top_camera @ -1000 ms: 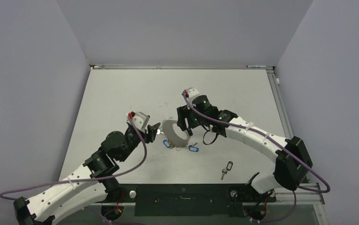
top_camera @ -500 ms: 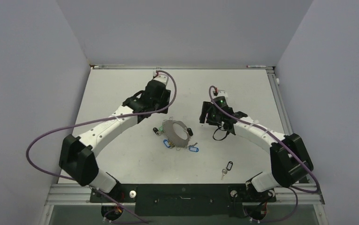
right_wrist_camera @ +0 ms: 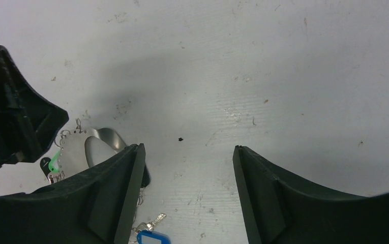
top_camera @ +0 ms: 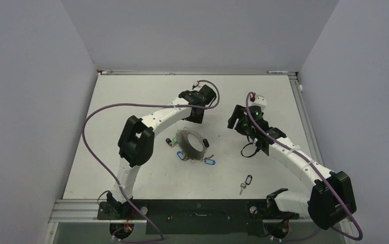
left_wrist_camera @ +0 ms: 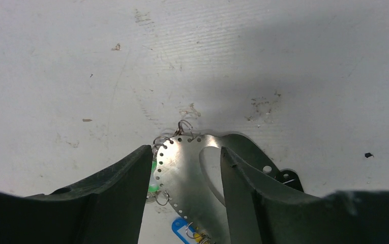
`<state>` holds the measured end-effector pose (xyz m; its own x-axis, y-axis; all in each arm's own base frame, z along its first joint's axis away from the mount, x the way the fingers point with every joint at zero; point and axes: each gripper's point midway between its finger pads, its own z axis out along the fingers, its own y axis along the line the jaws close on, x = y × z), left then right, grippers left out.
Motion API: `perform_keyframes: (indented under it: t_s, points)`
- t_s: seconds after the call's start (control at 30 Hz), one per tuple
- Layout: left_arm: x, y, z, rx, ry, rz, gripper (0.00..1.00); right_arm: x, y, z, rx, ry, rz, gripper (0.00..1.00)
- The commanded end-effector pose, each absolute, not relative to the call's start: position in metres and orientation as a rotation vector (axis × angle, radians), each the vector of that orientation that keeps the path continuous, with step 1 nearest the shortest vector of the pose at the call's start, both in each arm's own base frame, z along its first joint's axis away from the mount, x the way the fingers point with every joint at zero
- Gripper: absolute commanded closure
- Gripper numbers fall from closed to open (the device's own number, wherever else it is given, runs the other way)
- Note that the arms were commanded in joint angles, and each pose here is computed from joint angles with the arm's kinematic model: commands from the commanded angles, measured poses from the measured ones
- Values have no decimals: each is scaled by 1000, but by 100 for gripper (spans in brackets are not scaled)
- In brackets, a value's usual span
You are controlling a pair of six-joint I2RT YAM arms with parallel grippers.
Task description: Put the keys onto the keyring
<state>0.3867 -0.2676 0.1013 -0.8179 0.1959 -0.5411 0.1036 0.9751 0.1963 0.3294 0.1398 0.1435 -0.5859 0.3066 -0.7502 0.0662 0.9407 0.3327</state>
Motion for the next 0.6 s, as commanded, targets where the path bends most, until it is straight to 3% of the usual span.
perform_keyframes:
  t_s: [0.0,0.4,0.57]
  points:
    - [388,-268,96,162,2547,296,52,330,132,150,272,2150,318,35]
    - [385,-269,61,160,2565,370,65,320,138,152,220,2150,392,35]
    - [385,-273,47,166,2586,370,66,316,140,150,208,2153,414,35]
